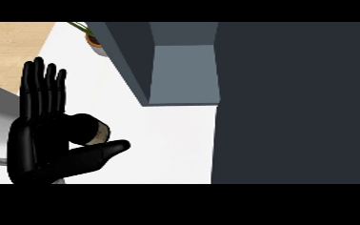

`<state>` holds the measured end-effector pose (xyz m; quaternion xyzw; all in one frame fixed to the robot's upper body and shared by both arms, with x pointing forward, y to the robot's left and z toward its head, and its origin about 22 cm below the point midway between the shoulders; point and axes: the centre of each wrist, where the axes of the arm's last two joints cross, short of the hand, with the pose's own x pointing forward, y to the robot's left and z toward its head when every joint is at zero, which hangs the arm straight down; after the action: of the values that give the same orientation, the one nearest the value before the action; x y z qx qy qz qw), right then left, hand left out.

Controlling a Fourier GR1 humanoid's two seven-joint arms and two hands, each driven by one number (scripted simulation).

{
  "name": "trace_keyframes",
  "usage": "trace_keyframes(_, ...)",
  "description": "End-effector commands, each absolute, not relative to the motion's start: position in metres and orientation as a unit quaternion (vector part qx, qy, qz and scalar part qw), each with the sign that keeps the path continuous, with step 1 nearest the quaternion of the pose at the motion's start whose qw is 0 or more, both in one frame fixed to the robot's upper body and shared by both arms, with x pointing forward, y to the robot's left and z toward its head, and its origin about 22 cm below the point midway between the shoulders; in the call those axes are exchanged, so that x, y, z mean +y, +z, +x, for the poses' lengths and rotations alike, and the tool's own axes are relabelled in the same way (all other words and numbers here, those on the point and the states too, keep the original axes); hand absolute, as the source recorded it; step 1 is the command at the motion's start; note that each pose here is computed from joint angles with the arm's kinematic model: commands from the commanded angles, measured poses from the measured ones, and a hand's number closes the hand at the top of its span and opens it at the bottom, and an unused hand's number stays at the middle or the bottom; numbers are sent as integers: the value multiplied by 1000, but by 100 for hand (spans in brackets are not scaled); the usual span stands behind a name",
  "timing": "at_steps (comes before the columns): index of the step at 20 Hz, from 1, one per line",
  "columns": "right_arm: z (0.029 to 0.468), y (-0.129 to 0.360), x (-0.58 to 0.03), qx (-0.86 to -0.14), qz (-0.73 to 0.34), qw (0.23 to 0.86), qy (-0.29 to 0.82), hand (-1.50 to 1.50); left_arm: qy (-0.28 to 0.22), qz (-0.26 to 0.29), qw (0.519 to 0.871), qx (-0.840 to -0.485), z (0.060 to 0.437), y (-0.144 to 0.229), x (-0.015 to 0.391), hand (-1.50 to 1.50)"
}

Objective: Pick up the wine, place it into the cabinet and close the cabinet

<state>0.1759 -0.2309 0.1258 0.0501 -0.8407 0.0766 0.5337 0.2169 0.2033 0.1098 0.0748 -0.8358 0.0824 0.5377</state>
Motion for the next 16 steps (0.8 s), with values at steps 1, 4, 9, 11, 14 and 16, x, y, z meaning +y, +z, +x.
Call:
trace_keyframes(1,162,125,-227,-818,88,560,97,-150,139,61,554,-818,212,104,170,-150)
trace_keyframes(4,151,143,-228,-814,93,565,101,-150,145,43,559,-816,195,128,145,-150)
trace_keyframes(9,140,172,-230,-816,94,561,106,-150,141,60,542,-826,220,150,123,-150)
trace_keyframes(11,137,170,-217,-817,90,560,103,-150,138,52,548,-823,216,141,114,-150)
trace_keyframes(14,132,184,-226,-817,97,557,111,-150,155,56,548,-820,200,158,120,-150)
trace_keyframes(16,131,176,-204,-817,92,559,108,-150,155,56,548,-820,205,160,117,-150)
